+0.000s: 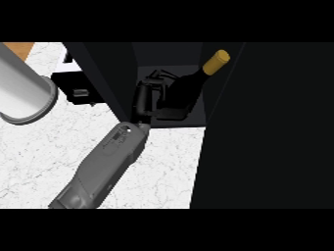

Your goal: Pick up the wine, place it into the cabinet and close the cabinet

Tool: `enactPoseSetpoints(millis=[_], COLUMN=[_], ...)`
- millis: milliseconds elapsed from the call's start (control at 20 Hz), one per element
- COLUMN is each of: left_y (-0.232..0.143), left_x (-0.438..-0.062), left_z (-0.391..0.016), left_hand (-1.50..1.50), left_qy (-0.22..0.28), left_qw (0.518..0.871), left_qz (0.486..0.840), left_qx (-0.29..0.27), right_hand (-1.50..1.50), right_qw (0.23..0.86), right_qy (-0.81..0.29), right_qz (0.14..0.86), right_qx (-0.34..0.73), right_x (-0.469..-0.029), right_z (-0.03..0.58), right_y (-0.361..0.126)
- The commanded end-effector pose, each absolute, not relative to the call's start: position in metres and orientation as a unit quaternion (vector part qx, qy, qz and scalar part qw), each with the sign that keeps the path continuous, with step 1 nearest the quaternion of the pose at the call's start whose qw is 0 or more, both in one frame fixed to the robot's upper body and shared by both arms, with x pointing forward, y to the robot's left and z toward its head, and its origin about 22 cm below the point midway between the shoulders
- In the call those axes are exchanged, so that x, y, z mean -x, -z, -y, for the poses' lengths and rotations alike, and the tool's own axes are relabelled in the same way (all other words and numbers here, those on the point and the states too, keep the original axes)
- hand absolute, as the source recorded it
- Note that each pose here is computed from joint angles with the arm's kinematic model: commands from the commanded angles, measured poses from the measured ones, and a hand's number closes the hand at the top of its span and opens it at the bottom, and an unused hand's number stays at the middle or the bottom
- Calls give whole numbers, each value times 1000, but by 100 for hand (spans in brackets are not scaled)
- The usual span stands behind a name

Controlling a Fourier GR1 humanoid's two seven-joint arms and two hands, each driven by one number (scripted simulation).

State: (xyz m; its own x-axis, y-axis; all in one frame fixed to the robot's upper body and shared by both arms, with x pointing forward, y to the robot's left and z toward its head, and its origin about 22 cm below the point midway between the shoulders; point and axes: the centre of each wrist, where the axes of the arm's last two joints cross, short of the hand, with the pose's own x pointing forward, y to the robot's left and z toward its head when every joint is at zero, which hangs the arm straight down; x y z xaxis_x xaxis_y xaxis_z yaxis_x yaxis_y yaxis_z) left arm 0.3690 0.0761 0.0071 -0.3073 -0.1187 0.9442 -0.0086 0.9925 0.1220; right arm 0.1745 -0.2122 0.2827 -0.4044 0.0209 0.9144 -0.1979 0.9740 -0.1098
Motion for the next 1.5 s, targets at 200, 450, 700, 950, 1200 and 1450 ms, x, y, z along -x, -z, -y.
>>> enactPoseSetpoints(millis=[200,450,700,950,1200,1450], left_y=[10,10,15,10,-3,-12], left_x=[-380,-387,-395,-403,-413,-420], left_z=[-85,-93,-108,-108,-106,-103], left_hand=[150,150,150,150,150,150], left_qy=[45,10,-41,-29,-35,-11], left_qw=[578,575,588,606,592,588], left_qz=[811,815,806,792,803,797], left_qx=[-83,-70,-52,-58,-65,-136], right_hand=[-150,-150,-150,-150,-150,-150], right_qw=[534,534,526,533,528,535], right_qy=[-114,-122,-118,-118,-117,-128], right_qz=[833,832,836,833,835,829], right_qx=[-93,-89,-102,-93,-97,-103], right_x=[-154,-152,-152,-157,-161,-161], right_z=[207,218,212,203,210,207], right_y=[-284,-281,-283,-285,-285,-288])
